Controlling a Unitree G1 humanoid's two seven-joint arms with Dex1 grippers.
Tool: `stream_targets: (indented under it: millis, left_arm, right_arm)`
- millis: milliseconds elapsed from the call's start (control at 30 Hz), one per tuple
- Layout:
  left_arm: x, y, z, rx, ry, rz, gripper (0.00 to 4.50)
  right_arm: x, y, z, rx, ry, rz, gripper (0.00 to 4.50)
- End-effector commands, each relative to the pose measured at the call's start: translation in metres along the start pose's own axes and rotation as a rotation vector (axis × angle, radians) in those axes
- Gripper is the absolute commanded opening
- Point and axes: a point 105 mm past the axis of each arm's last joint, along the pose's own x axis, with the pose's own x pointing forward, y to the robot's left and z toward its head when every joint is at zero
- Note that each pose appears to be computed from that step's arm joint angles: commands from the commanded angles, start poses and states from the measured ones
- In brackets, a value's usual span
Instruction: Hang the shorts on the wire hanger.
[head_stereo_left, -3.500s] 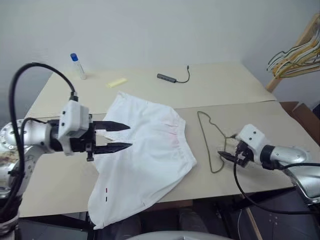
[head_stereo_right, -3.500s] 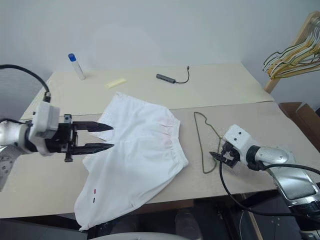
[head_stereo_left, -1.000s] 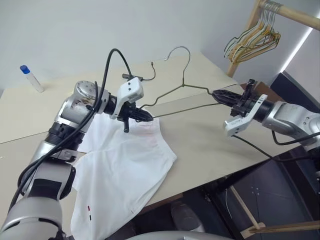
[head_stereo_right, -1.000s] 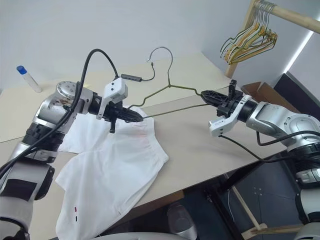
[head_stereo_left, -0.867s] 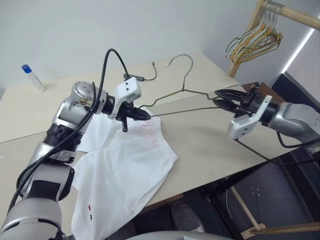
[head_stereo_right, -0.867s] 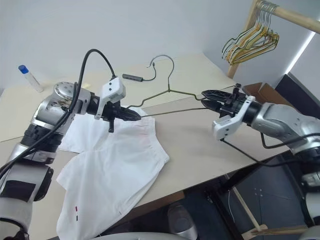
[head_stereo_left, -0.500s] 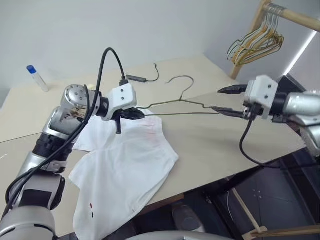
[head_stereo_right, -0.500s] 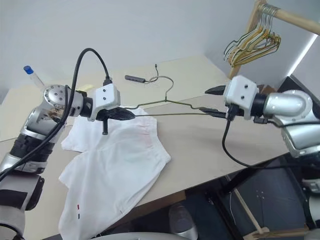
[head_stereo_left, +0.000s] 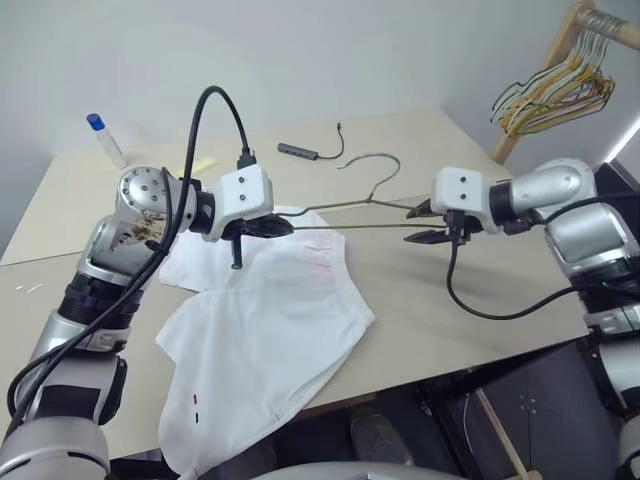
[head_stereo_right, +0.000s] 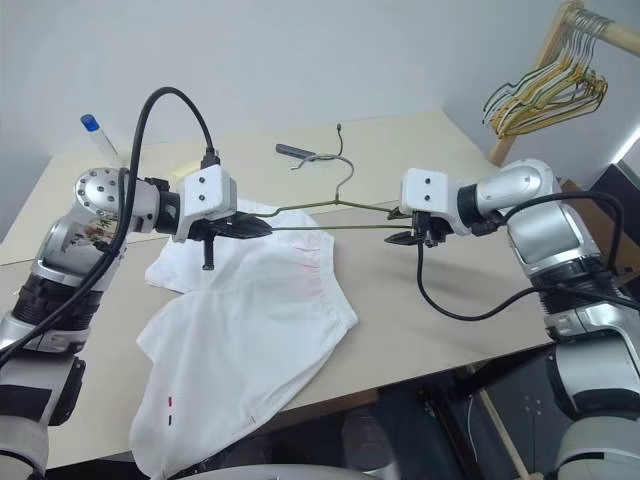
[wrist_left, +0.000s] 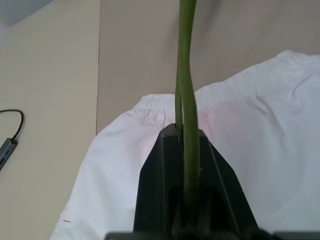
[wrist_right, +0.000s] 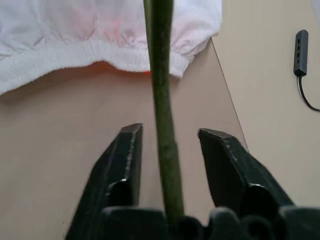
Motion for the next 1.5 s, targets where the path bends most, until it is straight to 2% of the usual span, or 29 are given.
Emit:
stream_targets:
  millis: [33, 100, 133, 333, 367, 567, 767, 967, 1067, 1267, 1500]
  left_arm:
    - [-0.008, 0.003, 0.011, 0.037, -0.030, 0.024, 0.00]
    - [-0.008, 0.002, 0.011, 0.038, -0.031, 0.022, 0.00]
    - [-0.008, 0.002, 0.011, 0.038, -0.032, 0.021, 0.00]
    - [-0.008, 0.002, 0.013, 0.088, -0.119, 0.051, 0.00]
    - [-0.010, 0.002, 0.012, 0.077, -0.129, 0.041, 0.51]
    - [-0.034, 0.014, -0.009, 0.028, -0.149, 0.116, 2.38]
    - [-0.053, 0.012, -0.014, -0.062, -0.274, 0.220, 4.37]
    - [-0.059, -0.014, -0.013, -0.101, -0.337, 0.147, 4.47]
    - [-0.059, -0.023, -0.013, -0.090, -0.326, 0.116, 4.47]
    - [-0.060, -0.026, -0.012, -0.106, -0.325, 0.106, 4.47]
    - [-0.063, -0.032, -0.007, -0.118, -0.346, 0.086, 4.47]
  right_arm:
    - [-0.008, -0.010, 0.014, -0.033, -0.039, -0.034, 0.93]
    - [-0.009, -0.008, 0.017, -0.037, -0.051, -0.025, 0.23]
    - [-0.009, -0.007, 0.018, -0.039, -0.058, -0.021, 0.04]
    - [-0.016, 0.004, 0.016, -0.003, -0.090, -0.008, 0.04]
    - [-0.018, 0.006, 0.015, 0.015, -0.095, -0.010, 0.00]
    - [-0.035, 0.035, -0.011, 0.198, -0.072, -0.016, 0.00]
    - [-0.045, 0.073, -0.056, 0.515, 0.013, -0.038, 0.00]
    - [-0.049, 0.113, -0.089, 1.117, 0.089, 0.034, 0.00]
    - [-0.046, 0.125, -0.094, 1.310, 0.103, 0.074, 0.00]
    - [-0.034, 0.137, -0.097, 1.486, 0.134, 0.138, 0.00]
    - [-0.025, 0.131, -0.092, 1.516, 0.118, 0.194, 0.00]
